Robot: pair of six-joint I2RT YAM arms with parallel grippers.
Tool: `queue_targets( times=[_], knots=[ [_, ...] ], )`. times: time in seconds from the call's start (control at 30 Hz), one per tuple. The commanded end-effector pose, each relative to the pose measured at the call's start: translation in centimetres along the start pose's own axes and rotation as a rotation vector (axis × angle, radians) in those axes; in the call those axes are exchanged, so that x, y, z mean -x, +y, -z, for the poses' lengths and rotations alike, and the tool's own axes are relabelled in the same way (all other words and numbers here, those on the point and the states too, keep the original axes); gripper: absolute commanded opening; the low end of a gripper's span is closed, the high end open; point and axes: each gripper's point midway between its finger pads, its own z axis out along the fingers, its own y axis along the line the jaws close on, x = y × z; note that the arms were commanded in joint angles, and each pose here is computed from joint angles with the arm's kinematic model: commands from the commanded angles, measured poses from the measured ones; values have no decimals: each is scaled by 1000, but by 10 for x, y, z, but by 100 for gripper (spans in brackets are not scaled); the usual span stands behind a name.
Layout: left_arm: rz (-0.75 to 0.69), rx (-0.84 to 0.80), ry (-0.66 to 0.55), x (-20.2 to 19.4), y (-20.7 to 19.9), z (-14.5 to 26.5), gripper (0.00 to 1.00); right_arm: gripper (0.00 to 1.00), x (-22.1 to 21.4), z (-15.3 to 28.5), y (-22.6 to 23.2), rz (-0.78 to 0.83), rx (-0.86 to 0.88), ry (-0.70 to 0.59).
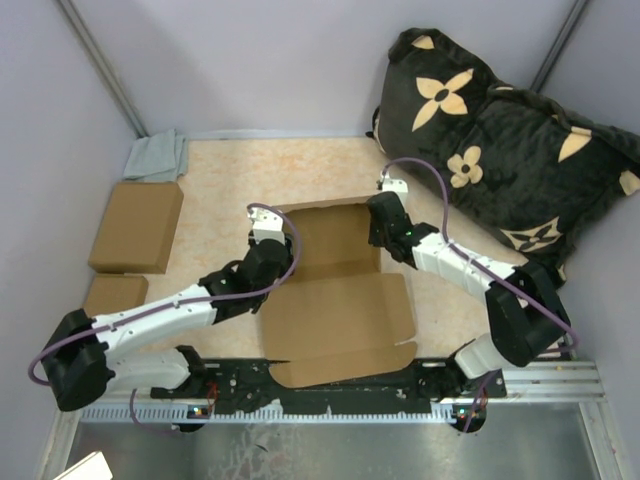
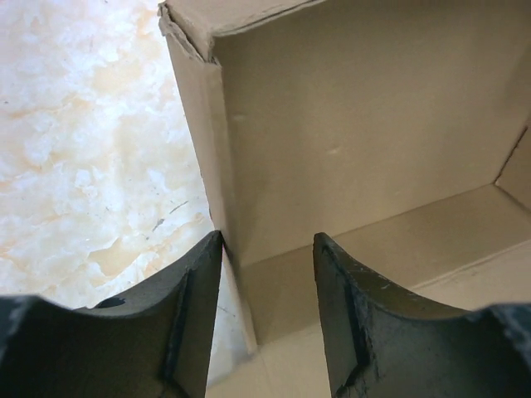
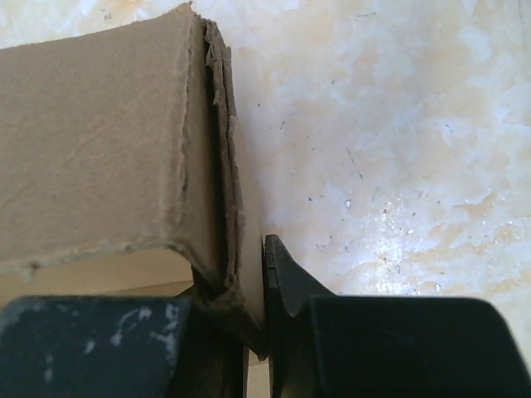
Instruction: Fold the paper box
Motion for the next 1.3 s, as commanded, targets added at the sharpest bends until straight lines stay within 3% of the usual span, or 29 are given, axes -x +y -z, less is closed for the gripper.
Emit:
queue_targets(
  times=[0.0,0.27,0.4,0.7,1.07,1.27],
  knots=[
    [31,-23,-7,19,-1,17,54,9,19,4,19,-72,41,-15],
    [48,-11,14,17,4,24,55,10,27,12,26,-97,80,-23],
    [87,-36,-32,38,4,33,55,12,20,11,26,-85,82,20],
    [109,-37,-81,92,18,56,63,33,-4,22,37,-96,177,122],
    [88,-44,-133,103,34,76,64,48,44,50,11,17,93,-40],
    [91,-29,-148,96,45,81,65,47,42,32,8,32,63,11]
  ],
)
